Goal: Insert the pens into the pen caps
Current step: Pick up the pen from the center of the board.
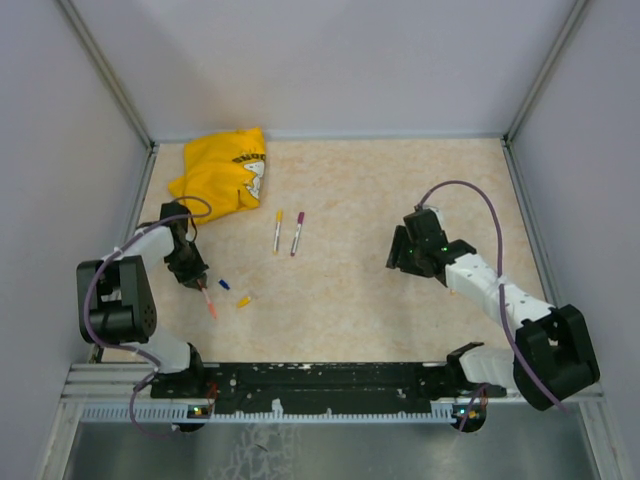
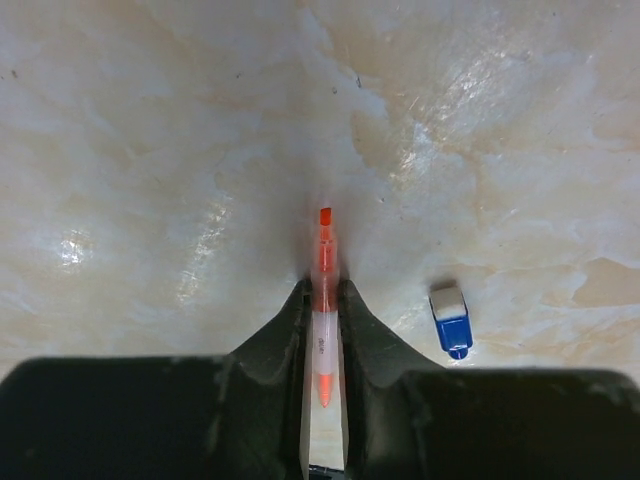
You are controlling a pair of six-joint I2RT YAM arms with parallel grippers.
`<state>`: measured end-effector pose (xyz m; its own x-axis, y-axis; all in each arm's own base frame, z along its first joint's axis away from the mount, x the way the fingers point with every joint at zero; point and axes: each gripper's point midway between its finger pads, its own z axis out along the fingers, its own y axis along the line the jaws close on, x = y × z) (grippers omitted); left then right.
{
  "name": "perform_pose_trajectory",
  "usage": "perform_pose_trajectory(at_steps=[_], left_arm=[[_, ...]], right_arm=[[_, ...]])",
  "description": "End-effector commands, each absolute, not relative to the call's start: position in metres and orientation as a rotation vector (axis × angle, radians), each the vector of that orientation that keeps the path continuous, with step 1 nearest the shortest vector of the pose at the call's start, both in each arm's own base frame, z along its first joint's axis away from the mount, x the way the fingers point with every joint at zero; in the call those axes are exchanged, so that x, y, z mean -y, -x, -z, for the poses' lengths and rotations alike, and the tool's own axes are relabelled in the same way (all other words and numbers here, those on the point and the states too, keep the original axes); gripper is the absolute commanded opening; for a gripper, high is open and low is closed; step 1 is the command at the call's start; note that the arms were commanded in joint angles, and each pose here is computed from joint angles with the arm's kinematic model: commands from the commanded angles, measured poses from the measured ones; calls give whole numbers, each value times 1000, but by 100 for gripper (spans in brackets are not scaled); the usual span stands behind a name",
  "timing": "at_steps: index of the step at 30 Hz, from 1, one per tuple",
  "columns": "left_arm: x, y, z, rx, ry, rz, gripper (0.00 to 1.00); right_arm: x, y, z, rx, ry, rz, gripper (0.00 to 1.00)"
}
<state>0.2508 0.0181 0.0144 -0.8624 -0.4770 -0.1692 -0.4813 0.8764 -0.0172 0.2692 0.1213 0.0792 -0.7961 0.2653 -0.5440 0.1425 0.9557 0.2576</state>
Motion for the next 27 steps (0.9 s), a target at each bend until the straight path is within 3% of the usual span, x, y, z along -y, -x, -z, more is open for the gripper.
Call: perform_pose_trajectory(at_steps=[1, 11, 20, 27], left_arm=[[-17, -254, -9, -2885, 727, -9, 16], [-24, -274, -58, -2731, 641, -12, 0], [16, -310, -139, -2451, 351, 330, 0], [87, -323, -199, -2222, 110, 577, 0]], right_arm=[[-125, -282, -92, -2454, -273, -304, 58], [-131, -282, -106, -2404, -209, -366, 58], [-168, -276, -160, -2196, 62, -657, 58], [-184, -271, -185, -2083, 91, -811, 59]])
